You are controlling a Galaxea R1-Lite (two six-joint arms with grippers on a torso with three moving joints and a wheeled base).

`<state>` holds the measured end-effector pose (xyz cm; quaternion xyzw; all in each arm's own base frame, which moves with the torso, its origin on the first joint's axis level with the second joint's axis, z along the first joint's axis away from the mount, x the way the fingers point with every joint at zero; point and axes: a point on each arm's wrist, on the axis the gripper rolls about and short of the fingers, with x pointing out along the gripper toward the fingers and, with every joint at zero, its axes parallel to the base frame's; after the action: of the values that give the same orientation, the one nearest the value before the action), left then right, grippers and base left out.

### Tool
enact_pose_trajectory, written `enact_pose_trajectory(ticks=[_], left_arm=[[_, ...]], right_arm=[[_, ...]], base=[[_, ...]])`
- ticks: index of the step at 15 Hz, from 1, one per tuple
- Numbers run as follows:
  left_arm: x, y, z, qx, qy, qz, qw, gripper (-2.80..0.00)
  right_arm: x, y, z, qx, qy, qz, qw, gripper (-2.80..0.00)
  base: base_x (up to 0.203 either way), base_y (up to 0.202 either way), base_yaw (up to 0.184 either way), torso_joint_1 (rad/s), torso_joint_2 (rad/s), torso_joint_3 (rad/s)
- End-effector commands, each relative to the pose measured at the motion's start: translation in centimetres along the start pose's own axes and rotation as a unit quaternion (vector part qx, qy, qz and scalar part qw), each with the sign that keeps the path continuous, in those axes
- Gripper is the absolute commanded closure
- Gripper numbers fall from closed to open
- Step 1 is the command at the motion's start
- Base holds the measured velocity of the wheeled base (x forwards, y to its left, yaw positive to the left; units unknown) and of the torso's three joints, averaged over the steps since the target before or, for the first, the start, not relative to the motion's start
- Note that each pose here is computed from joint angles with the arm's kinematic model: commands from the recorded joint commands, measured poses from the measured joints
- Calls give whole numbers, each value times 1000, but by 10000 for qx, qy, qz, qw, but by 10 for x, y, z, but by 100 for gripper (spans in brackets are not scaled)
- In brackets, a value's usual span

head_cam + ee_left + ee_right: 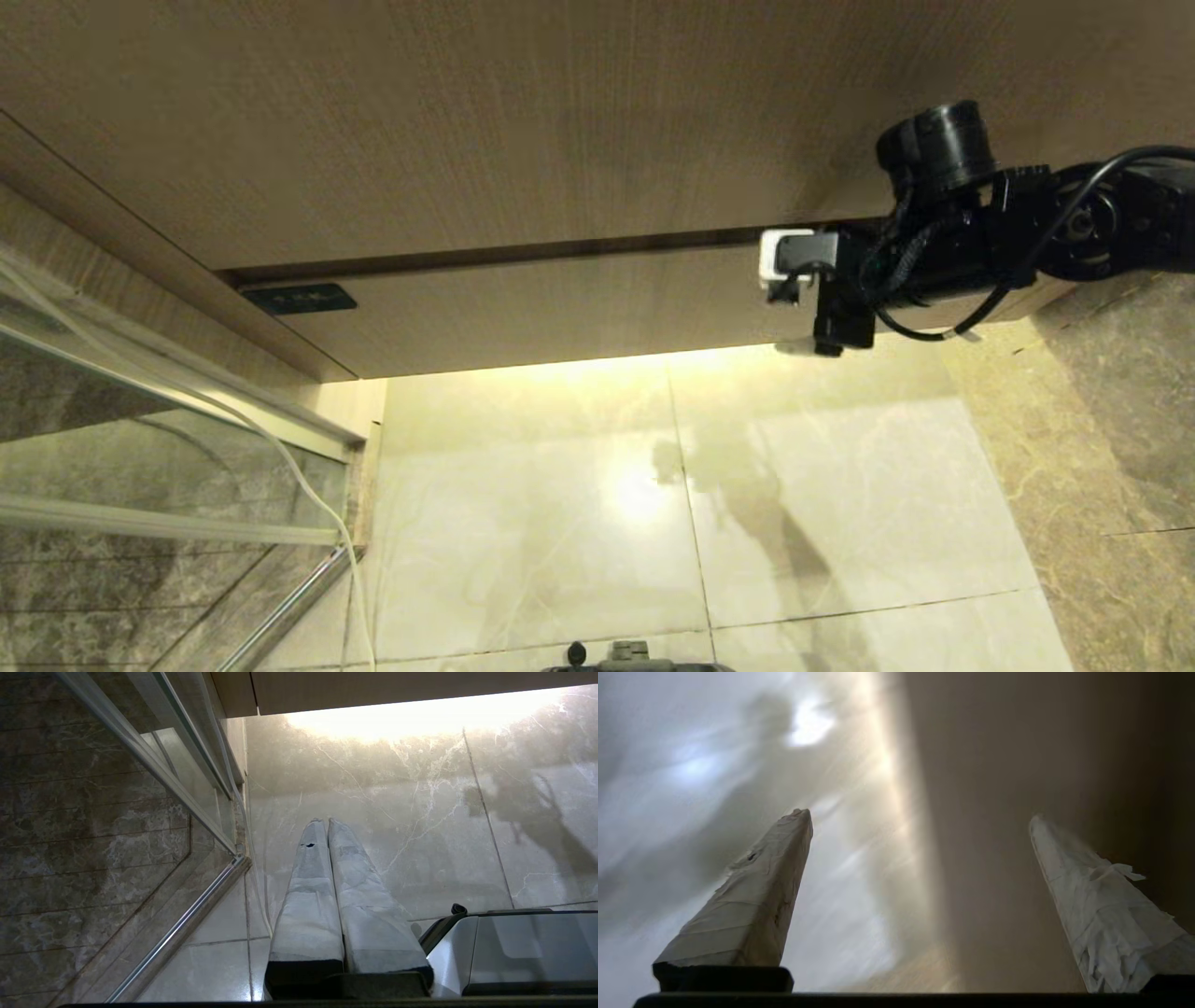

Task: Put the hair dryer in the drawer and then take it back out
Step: Pull open the drawer

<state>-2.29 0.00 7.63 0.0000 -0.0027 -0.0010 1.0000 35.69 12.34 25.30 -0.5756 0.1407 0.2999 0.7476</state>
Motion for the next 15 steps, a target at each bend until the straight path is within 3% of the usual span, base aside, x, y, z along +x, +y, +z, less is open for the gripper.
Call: enact_pose_trajectory(ticks=[1,8,15], left_arm=[[0,0,0,0,-4,2,10000,0],[0,0,0,0,4,2,10000,0],[0,0,0,0,1,2,10000,0]], right_arm=[[-13,2,1,-62,-30,51,10000,-280],[-45,-3,3,-3,-128,-201,9997,-280],[-74,29,15,-354,-513,-346,9975,-280]], base=[[0,0,0,0,0,0],[0,0,0,1,4,-2],[0,0,0,0,0,0]])
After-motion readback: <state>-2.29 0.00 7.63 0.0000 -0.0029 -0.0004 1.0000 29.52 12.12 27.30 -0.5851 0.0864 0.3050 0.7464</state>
